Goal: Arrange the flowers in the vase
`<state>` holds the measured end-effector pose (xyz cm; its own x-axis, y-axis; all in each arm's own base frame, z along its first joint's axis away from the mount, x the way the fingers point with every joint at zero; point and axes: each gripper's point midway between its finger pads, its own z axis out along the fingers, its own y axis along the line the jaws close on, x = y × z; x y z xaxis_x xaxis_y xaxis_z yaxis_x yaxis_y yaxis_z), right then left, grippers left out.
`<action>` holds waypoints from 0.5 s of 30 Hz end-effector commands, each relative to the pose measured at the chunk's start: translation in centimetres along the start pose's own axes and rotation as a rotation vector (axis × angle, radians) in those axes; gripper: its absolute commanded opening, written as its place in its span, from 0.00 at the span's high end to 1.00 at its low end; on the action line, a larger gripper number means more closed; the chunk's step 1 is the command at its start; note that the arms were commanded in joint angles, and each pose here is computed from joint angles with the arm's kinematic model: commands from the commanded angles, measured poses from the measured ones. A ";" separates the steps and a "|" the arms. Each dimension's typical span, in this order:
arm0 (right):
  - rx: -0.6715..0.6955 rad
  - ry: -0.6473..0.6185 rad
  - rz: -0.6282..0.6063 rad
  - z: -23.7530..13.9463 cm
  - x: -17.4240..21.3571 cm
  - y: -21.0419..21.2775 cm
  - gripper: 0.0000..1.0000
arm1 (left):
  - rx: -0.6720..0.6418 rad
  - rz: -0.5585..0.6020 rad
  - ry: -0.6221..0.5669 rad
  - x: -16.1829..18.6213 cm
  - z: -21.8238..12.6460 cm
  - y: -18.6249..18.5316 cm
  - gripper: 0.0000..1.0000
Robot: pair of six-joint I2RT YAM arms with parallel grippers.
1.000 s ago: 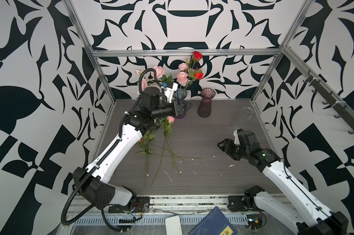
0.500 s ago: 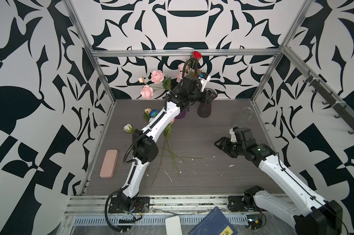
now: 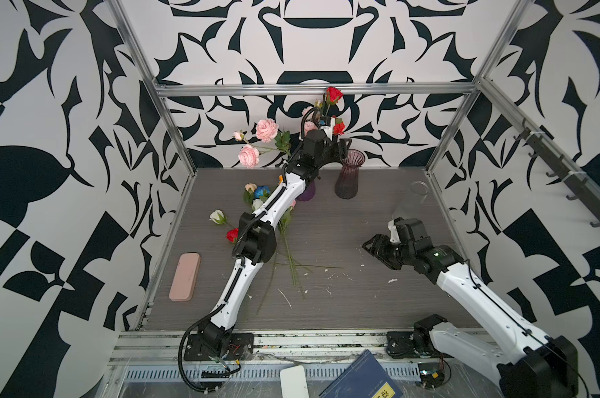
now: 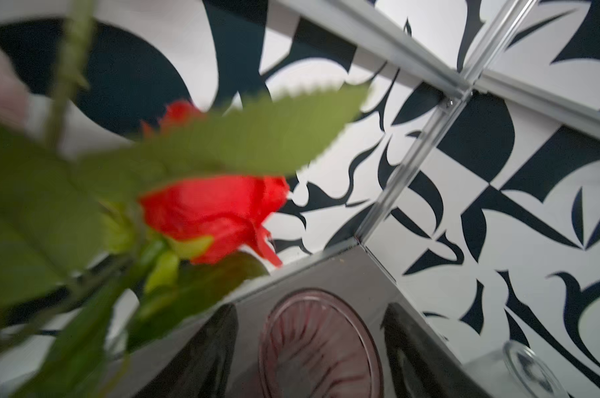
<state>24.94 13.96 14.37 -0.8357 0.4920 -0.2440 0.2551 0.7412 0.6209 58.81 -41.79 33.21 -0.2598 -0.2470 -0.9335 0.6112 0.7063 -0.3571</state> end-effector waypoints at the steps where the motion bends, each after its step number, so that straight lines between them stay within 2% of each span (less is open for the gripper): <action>1: -0.033 0.002 0.018 0.3 -0.2 0.7 0.38 | -0.076 0.035 -0.160 -2.5 0.4 1.1 0.31; 7: -0.029 0.005 0.021 0.5 -0.4 0.8 0.38 | -0.238 0.084 -0.205 -2.8 0.3 4.1 0.32; 15: -0.019 0.014 0.033 1.0 -0.2 0.4 0.38 | -0.365 0.169 -0.219 -4.5 -1.1 6.2 0.32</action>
<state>25.26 14.41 13.72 -0.8388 0.5035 -0.2072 0.2803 0.7256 0.6285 62.66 -37.74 32.67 -0.0711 -0.2301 -0.9706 0.3888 0.8897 -0.2394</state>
